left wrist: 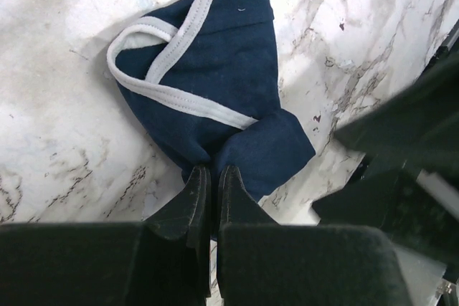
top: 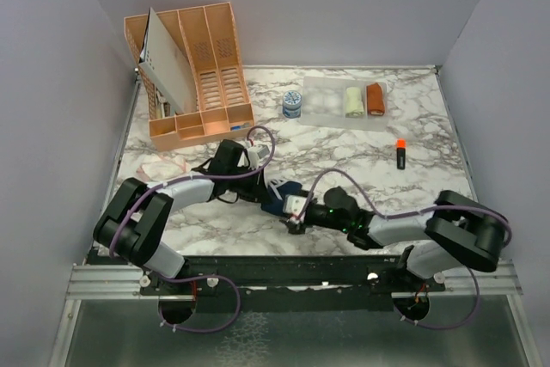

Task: Roll the underwear
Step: Roll the underwear to the center of the board.

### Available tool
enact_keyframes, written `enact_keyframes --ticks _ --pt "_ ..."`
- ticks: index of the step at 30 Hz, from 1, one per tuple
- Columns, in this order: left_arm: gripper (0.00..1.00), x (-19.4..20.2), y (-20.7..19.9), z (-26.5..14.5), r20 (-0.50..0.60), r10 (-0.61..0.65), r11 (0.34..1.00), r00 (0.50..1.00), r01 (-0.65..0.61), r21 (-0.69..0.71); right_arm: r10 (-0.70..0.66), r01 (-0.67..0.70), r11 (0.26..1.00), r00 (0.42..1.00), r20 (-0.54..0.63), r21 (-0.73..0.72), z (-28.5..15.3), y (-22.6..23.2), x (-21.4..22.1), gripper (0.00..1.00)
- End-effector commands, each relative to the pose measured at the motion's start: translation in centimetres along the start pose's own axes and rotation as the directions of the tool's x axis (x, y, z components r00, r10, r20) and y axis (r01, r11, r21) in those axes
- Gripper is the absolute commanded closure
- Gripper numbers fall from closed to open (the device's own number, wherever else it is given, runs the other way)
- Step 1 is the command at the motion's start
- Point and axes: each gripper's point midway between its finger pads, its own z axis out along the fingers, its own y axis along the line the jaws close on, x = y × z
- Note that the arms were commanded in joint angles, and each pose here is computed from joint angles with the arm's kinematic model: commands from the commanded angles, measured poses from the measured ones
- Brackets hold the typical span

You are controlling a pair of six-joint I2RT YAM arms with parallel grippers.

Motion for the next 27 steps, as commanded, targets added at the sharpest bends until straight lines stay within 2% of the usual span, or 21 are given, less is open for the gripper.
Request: enact_keyframes --ticks 1,8,15,22,27 --pt "1.00 -0.1 0.0 -0.3 0.028 -0.008 1.000 1.000 0.008 -0.004 -0.247 0.247 0.969 0.969 0.007 0.011 3.6 0.3 -1.8 0.33" --pt "1.00 0.5 0.1 -0.2 0.009 -0.015 1.000 1.000 0.015 0.002 -0.237 0.237 0.971 0.971 -0.021 0.015 5.5 0.7 -0.8 0.40" --pt "1.00 0.4 0.1 -0.3 0.009 -0.006 1.000 1.000 0.006 0.000 -0.216 0.222 0.973 0.971 -0.098 0.059 4.7 0.3 1.4 0.43" --pt "1.00 0.6 0.1 -0.3 -0.001 -0.013 1.000 1.000 0.013 -0.003 -0.163 0.166 0.986 0.976 -0.148 0.009 4.4 1.7 3.3 0.69" --pt "0.99 0.5 0.0 -0.5 -0.002 -0.014 1.000 1.000 0.014 -0.003 -0.071 0.075 0.997 0.979 -0.192 0.016 3.4 2.6 5.1 0.73"
